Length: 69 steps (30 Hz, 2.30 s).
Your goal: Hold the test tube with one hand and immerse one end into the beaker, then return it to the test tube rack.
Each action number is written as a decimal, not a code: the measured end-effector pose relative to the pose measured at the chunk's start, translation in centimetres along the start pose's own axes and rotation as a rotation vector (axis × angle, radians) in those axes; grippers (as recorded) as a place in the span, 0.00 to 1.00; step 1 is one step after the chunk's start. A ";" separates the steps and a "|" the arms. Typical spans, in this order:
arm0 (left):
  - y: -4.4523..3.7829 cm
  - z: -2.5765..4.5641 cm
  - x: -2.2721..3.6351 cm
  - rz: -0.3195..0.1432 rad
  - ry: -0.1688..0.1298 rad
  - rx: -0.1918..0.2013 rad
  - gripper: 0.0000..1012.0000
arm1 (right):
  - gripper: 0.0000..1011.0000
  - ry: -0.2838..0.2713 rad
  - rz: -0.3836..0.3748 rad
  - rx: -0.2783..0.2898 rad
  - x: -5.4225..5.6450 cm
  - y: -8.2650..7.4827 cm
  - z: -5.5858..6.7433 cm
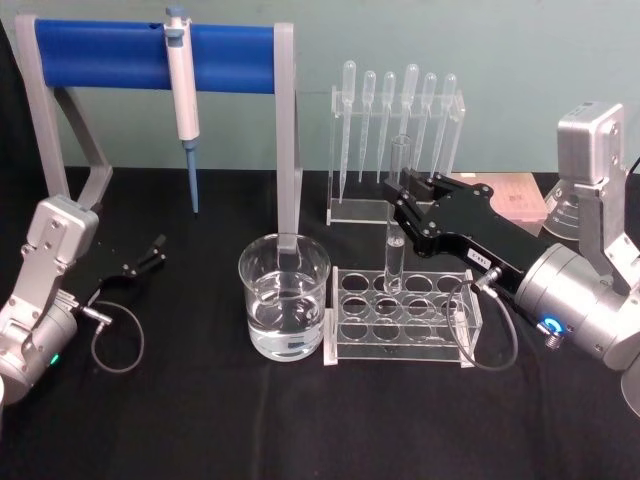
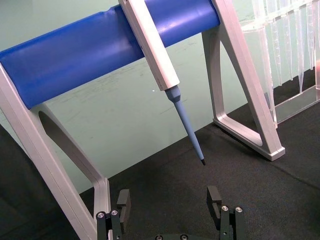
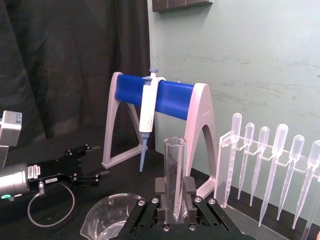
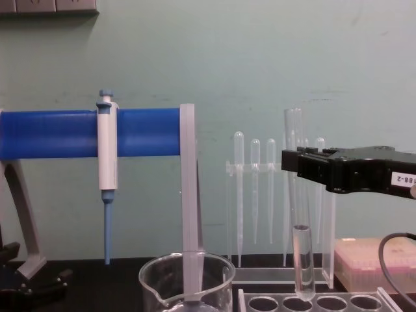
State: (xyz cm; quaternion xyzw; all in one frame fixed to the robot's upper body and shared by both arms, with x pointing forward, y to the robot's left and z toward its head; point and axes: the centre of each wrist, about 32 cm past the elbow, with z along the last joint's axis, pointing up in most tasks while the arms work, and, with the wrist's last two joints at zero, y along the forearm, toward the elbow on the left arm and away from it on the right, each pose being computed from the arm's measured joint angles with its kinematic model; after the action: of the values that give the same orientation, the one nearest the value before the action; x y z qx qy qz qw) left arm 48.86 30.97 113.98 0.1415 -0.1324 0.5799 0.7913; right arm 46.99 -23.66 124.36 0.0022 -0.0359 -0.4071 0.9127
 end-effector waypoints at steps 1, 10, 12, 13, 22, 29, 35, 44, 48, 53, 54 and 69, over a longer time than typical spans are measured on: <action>0.00 0.00 0.00 0.000 0.000 0.000 0.99 | 0.22 0.000 0.000 0.000 0.0 0.0 0.0; 0.00 0.00 0.00 0.000 0.000 0.000 0.99 | 0.22 0.000 0.000 0.000 0.0 0.0 0.0; 0.00 0.00 0.00 0.000 0.000 0.000 0.99 | 0.22 0.000 0.000 0.000 0.0 0.0 0.0; 0.00 0.00 0.00 0.000 0.000 0.000 0.99 | 0.22 0.000 0.000 0.000 0.0 0.0 0.0; 0.00 0.00 0.00 0.000 0.000 0.000 0.99 | 0.22 0.000 0.000 0.000 0.0 0.0 0.0; 0.00 0.00 0.00 0.000 0.000 0.000 0.99 | 0.22 0.000 0.000 0.000 0.0 0.0 0.0; 0.00 0.00 0.00 0.000 0.000 0.000 0.99 | 0.22 0.000 0.000 0.000 0.0 0.0 0.0; 0.00 0.00 0.00 0.000 0.000 0.000 0.99 | 0.22 -0.007 0.007 0.015 -0.2 0.2 0.5; 0.00 0.00 0.00 0.000 0.000 0.000 0.99 | 0.22 -0.021 0.019 0.035 -0.5 0.8 1.3; 0.00 0.00 0.00 0.000 0.000 0.000 0.99 | 0.22 -0.042 0.062 0.085 -1.4 2.9 2.8; 0.00 0.00 0.00 0.000 0.000 0.000 0.99 | 0.22 -0.043 0.070 0.090 -1.6 3.2 2.9; 0.00 0.00 0.00 0.000 0.000 0.000 0.99 | 0.22 -0.018 0.125 0.104 -3.1 8.1 0.2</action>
State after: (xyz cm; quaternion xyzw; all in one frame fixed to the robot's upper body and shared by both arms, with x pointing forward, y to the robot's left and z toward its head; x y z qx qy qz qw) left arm 48.86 30.97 113.98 0.1415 -0.1324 0.5799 0.7913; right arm 50.94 -15.91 124.60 0.0435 -0.0652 -0.3471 0.9345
